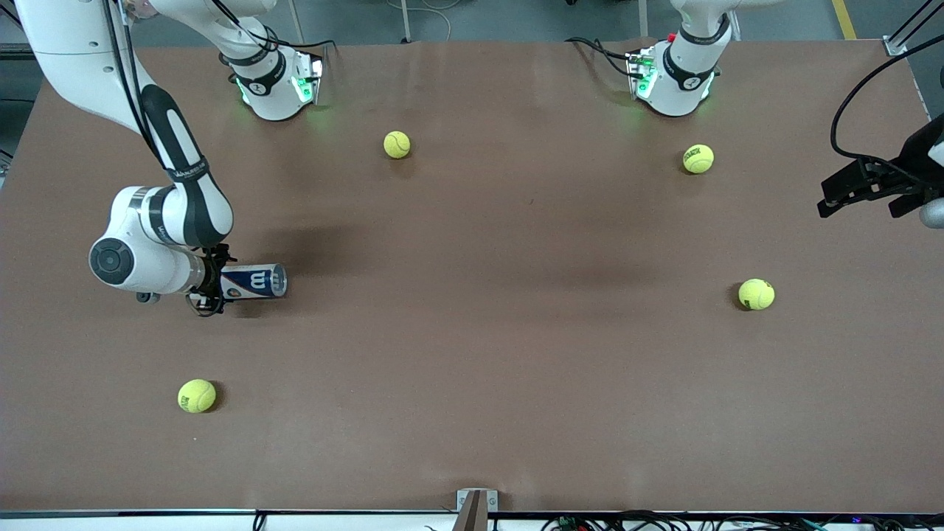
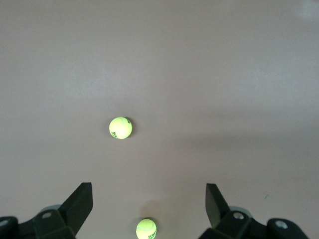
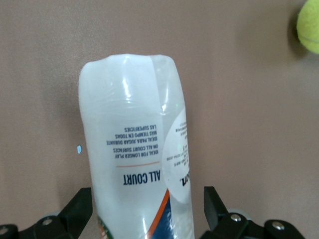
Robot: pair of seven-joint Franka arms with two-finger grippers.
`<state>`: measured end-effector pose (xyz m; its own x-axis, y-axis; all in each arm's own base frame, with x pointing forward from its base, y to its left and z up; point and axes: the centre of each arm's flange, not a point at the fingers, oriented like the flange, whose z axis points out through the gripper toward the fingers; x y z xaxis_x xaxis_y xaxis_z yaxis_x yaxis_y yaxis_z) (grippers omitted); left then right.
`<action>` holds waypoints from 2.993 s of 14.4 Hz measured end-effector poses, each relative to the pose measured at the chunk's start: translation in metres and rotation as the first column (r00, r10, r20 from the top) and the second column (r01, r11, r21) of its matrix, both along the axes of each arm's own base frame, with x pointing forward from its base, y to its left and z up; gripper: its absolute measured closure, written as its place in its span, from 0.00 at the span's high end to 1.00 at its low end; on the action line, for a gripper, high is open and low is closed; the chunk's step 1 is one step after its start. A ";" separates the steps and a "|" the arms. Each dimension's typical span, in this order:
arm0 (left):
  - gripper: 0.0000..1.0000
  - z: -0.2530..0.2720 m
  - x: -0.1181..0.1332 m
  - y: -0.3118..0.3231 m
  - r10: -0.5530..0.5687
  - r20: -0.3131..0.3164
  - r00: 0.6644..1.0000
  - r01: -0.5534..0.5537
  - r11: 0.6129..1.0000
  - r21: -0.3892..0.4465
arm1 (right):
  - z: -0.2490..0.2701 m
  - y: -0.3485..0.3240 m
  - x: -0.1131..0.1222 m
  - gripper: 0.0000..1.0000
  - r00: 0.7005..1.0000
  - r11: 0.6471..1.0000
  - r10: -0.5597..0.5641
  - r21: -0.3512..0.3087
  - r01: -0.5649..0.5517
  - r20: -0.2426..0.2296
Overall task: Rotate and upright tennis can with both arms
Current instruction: 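Lift the can with the right gripper and carry it toward the table middle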
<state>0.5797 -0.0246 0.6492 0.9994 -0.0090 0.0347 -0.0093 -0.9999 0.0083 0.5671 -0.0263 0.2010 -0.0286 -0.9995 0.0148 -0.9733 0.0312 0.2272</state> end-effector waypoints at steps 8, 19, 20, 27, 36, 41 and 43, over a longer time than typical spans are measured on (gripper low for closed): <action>1.00 0.000 0.000 0.000 0.000 0.000 1.000 0.000 1.000 0.000 | -0.003 -0.005 -0.004 0.62 0.997 0.998 0.059 0.023 -0.058 -0.053; 1.00 0.000 0.000 0.000 0.000 0.001 1.000 0.000 1.000 0.000 | 0.136 0.174 0.012 0.62 0.997 0.995 0.078 0.069 -0.076 -0.029; 1.00 0.000 0.000 0.000 0.000 0.001 1.000 0.000 1.000 0.000 | 0.150 0.208 0.011 0.62 0.997 0.995 0.075 0.064 -0.075 -0.001; 1.00 0.001 0.000 0.000 0.001 0.002 1.000 -0.001 1.000 0.000 | 0.180 0.386 0.000 0.62 0.994 0.997 0.016 0.070 -0.023 0.106; 1.00 0.001 0.000 0.000 0.001 0.002 1.000 -0.001 1.000 0.000 | 0.124 0.579 -0.046 0.62 0.963 0.990 0.016 0.128 -0.052 0.267; 1.00 0.001 0.000 0.000 0.001 0.002 1.000 -0.001 1.000 0.000 | 0.059 0.625 -0.081 0.63 0.945 0.994 0.077 0.046 -0.096 0.318; 1.00 0.001 0.000 0.000 0.001 0.002 1.000 -0.001 1.000 0.000 | 0.040 0.629 -0.081 0.63 0.941 0.993 0.081 0.050 -0.103 0.327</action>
